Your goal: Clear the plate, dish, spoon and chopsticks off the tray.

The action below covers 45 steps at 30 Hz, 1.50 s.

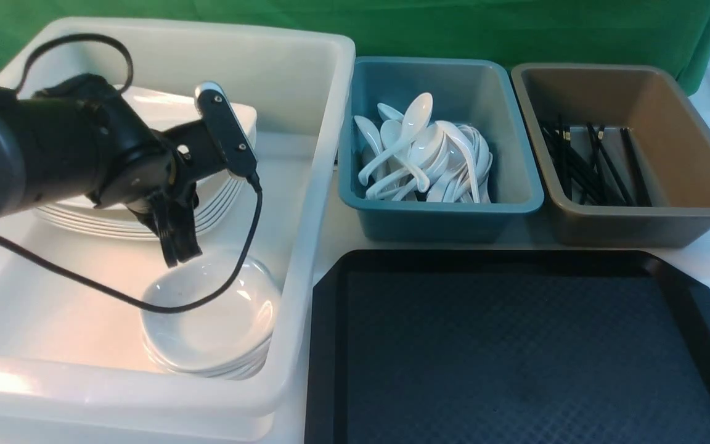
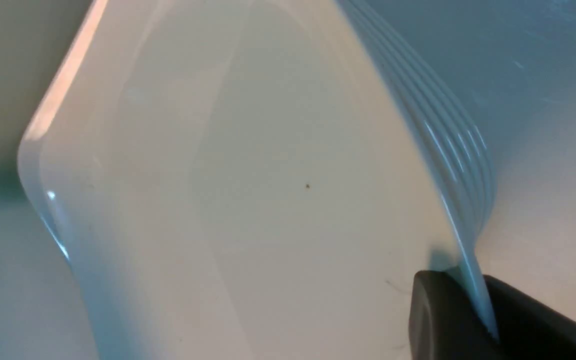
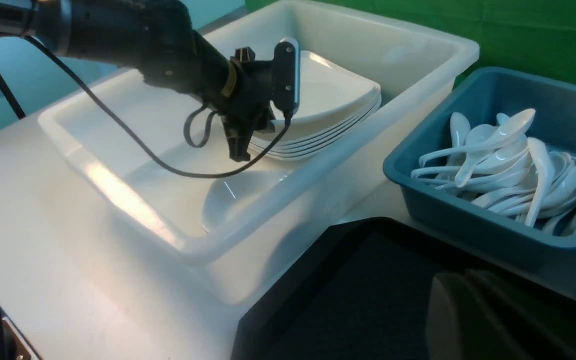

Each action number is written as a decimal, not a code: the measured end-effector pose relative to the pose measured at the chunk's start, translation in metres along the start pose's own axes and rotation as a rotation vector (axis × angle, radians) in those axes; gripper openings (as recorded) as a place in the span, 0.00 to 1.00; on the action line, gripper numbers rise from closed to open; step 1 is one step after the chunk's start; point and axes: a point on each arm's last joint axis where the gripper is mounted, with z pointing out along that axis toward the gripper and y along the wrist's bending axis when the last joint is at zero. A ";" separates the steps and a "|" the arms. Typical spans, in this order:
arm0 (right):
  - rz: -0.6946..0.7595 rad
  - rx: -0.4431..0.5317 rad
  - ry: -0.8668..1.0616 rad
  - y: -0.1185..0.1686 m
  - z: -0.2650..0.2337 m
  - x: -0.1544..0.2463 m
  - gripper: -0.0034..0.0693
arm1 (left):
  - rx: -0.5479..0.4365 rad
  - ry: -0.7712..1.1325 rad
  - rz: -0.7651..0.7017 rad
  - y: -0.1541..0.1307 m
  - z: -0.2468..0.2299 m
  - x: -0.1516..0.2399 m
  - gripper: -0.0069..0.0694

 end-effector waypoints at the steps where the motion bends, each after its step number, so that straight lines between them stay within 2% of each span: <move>1: 0.005 -0.006 0.004 0.001 0.000 0.000 0.09 | 0.005 0.001 -0.003 -0.001 0.002 0.000 0.21; 4: 0.014 -0.015 0.016 0.001 0.000 0.001 0.09 | 0.011 0.002 -0.009 -0.002 0.007 0.001 0.34; 6: 0.016 -0.016 0.020 0.002 0.000 0.002 0.09 | 0.012 0.005 -0.014 -0.001 0.007 0.002 0.45; 7: 0.020 -0.021 0.024 0.002 0.000 0.002 0.09 | 0.011 0.008 -0.019 -0.001 0.007 0.002 0.55; 10: 0.032 -0.032 0.031 0.003 0.000 0.003 0.09 | 0.005 -0.007 -0.043 0.002 0.000 0.001 0.71; 11: 0.032 -0.032 0.034 0.003 0.000 0.003 0.09 | 0.006 -0.009 -0.047 0.002 0.000 0.001 0.73; 12: 0.034 -0.032 0.043 0.003 0.000 0.004 0.09 | 0.004 -0.029 -0.082 0.005 -0.009 0.001 0.82; 13: 0.034 -0.032 0.043 0.003 0.000 0.004 0.09 | 0.004 -0.029 -0.082 0.005 -0.009 0.001 0.82; 14: 0.036 -0.033 0.047 0.003 0.000 0.004 0.09 | 0.005 -0.043 -0.119 0.007 -0.018 0.002 0.88; 16: 0.030 -0.034 0.047 0.003 0.000 0.004 0.09 | 0.021 -0.054 -0.195 0.009 -0.038 0.002 0.94; 19: 0.013 -0.036 0.047 0.003 0.000 0.004 0.09 | 0.049 -0.124 -0.324 0.010 -0.070 -0.001 0.95; 21: 0.008 -0.035 0.048 0.003 0.000 0.004 0.10 | 0.064 -0.298 -0.467 0.009 -0.130 -0.006 0.91; 22: 0.008 -0.035 0.048 0.003 0.000 0.004 0.10 | 0.065 -0.313 -0.476 0.011 -0.133 -0.007 0.91; 23: 0.007 -0.034 0.053 0.003 0.000 0.005 0.10 | 0.073 -0.463 -0.536 0.010 -0.184 -0.003 0.79; 25: 0.007 -0.032 0.063 0.003 0.000 0.006 0.10 | 0.081 -0.601 -0.583 0.007 -0.229 0.009 0.62; 26: 0.007 -0.030 0.071 0.003 0.000 0.006 0.11 | 0.084 -0.637 -0.595 0.005 -0.241 0.014 0.52; 27: 0.007 -0.029 0.074 0.003 0.000 0.007 0.11 | 0.084 -0.690 -0.610 0.002 -0.258 0.024 0.47; 29: 0.009 -0.025 0.092 0.002 0.000 0.008 0.11 | 0.082 -0.796 -0.636 -0.004 -0.283 0.040 0.28; 31: 0.012 -0.021 0.107 0.002 -0.001 0.010 0.11 | 0.082 -0.919 -0.644 -0.020 -0.302 0.065 0.14; 32: 0.013 -0.021 0.107 0.002 -0.001 0.010 0.11 | 0.087 -0.919 -0.642 -0.022 -0.300 0.064 0.14; 37: 0.034 -0.018 0.115 0.002 -0.001 0.010 0.12 | 0.039 -1.113 -0.673 -0.065 -0.293 0.109 0.10; 45: 0.038 -0.017 0.116 0.002 -0.001 0.011 0.13 | 0.018 -1.125 -0.700 -0.092 -0.264 0.126 0.10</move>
